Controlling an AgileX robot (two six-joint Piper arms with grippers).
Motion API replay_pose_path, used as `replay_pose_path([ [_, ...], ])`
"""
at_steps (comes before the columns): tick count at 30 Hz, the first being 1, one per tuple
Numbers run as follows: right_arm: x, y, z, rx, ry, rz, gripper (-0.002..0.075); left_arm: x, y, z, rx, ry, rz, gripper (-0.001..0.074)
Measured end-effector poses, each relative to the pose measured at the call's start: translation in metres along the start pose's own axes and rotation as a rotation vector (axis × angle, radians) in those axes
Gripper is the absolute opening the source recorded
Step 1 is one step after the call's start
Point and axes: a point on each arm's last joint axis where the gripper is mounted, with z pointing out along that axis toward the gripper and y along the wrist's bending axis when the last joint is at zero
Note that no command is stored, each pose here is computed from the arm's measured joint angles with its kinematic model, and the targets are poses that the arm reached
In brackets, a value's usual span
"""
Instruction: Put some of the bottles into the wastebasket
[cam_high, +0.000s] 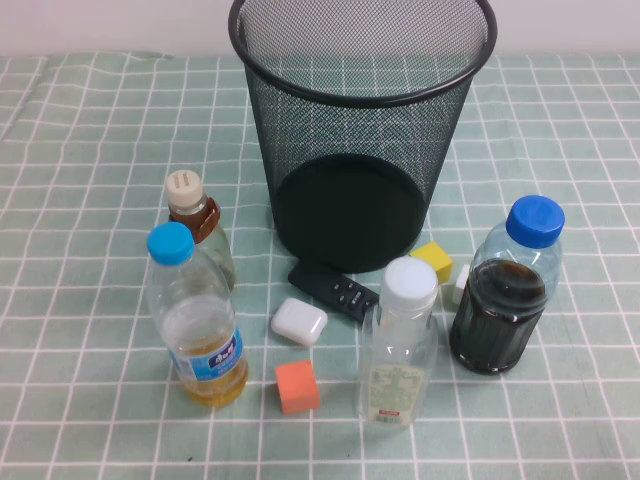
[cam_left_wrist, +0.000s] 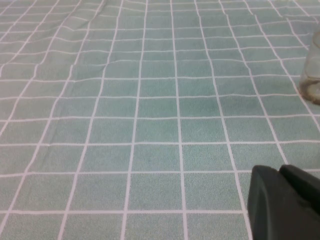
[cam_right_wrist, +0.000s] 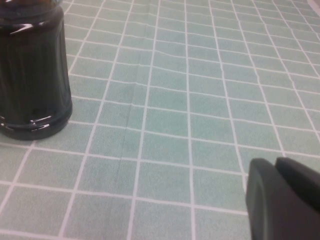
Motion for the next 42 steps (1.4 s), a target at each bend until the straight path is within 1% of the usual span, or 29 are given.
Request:
replay_pose_path([
  [23, 0.0, 0.0, 0.0, 0.0, 0.0, 0.0, -0.0007, -0.001, 0.0, 0.0, -0.001, -0.007, 0.0, -0.0005],
  [29, 0.0, 0.0, 0.0, 0.0, 0.0, 0.0, -0.0007, -0.007, -0.001, 0.0, 0.014, -0.078, -0.099, -0.0005],
  [32, 0.0, 0.0, 0.0, 0.0, 0.0, 0.0, -0.0007, -0.011, -0.001, -0.001, 0.021, -0.116, -0.174, -0.0005],
  [33, 0.0, 0.0, 0.0, 0.0, 0.0, 0.0, -0.0007, -0.012, -0.001, -0.001, 0.026, -0.128, -0.218, -0.0005],
  [36, 0.0, 0.0, 0.0, 0.0, 0.0, 0.0, -0.0007, -0.017, -0.002, -0.002, 0.058, -0.186, -0.414, -0.0005],
  [39, 0.0, 0.0, 0.0, 0.0, 0.0, 0.0, -0.0007, -0.024, -0.002, -0.004, 0.086, -0.249, -0.524, -0.0005],
  [41, 0.0, 0.0, 0.0, 0.0, 0.0, 0.0, -0.0007, -0.039, -0.004, -0.011, 0.112, -0.237, -0.528, -0.0005],
  [42, 0.0, 0.0, 0.0, 0.0, 0.0, 0.0, -0.0007, -0.053, -0.006, -0.018, 0.128, -0.227, -0.492, -0.0005],
])
